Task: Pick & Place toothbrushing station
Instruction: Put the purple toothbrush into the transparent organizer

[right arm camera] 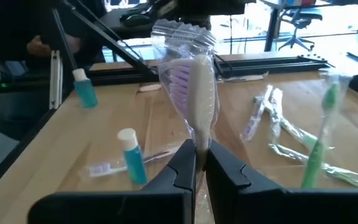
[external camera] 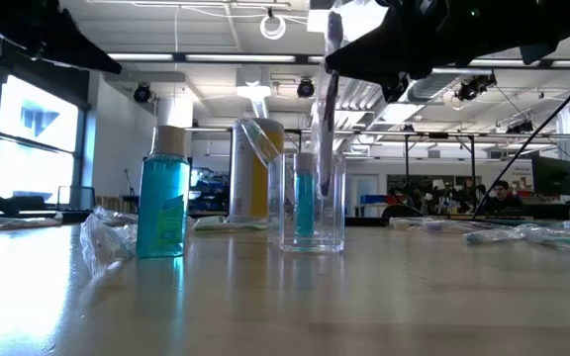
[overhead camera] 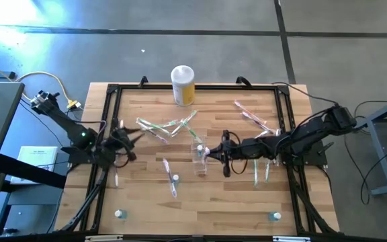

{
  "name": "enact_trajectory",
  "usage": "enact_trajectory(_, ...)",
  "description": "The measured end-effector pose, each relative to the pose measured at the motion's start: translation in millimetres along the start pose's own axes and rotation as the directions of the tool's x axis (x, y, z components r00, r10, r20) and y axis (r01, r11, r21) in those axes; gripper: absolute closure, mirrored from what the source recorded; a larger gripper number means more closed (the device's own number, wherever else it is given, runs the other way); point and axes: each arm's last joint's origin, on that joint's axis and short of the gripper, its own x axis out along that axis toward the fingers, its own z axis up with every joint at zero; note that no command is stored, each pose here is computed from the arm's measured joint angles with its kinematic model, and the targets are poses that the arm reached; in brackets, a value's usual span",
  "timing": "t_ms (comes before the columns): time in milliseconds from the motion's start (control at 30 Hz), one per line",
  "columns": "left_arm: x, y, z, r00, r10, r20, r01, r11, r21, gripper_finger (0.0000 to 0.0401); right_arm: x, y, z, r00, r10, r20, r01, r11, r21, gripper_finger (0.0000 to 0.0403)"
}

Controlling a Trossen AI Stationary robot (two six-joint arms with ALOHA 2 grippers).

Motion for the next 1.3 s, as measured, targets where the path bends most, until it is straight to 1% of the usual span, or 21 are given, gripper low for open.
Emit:
enact_trajectory(133,4.1,-14.1,-0.2,0.987,-0.151,0.048,0.15,0.988,0.025,0.0306,0.3,-2.1,-2.9,0.999,-0.011,-0.031,0.011,1.0,0.018,0.0392)
enact_trajectory(233,3.6,-17.3,5.9,0.974,-0.208,0.092,0.207,0.978,0.016,0.0306,0.2,-2.2,-3.1,0.999,-0.012,-0.034,0.013,1.0,0.021,0.0392)
enact_trajectory(367,3.0,-17.8,10.4,0.969,-0.215,0.122,0.215,0.976,0.012,0.0306,2.0,-3.0,-7.1,0.998,-0.041,-0.051,0.043,0.999,0.025,0.0392)
enact_trajectory(500,3.1,-17.8,9.5,0.97,-0.214,0.117,0.213,0.977,0.022,0.0306,6.0,-3.9,-11.7,0.997,-0.047,-0.061,0.049,0.999,0.023,0.0392)
enact_trajectory(600,3.1,-17.7,9.1,0.97,-0.214,0.114,0.212,0.977,0.027,0.0306,9.2,-6.6,-19.4,0.994,-0.056,-0.097,0.058,0.998,0.021,0.0392)
enact_trajectory(667,3.2,-17.7,9.1,0.97,-0.214,0.114,0.212,0.977,0.026,0.0306,13.3,-8.2,-19.8,0.995,-0.061,-0.078,0.064,0.997,0.04,0.0392)
enact_trajectory(867,3.2,-17.8,8.7,0.97,-0.215,0.111,0.213,0.977,0.03,0.0306,18.6,-13.5,-25.2,0.993,-0.076,-0.088,0.082,0.995,0.06,0.0389)
enact_trajectory(1167,3.3,-18.7,5.8,0.963,-0.254,0.086,0.25,0.967,0.058,0.0306,18.6,-13.3,-25.0,0.994,-0.07,-0.086,0.075,0.995,0.062,0.038)
enact_trajectory(1300,3.5,-18.5,4.2,0.964,-0.254,0.074,0.251,0.967,0.047,0.0306,18.6,-12.4,-25.1,0.995,-0.038,-0.091,0.044,0.997,0.064,0.0379)
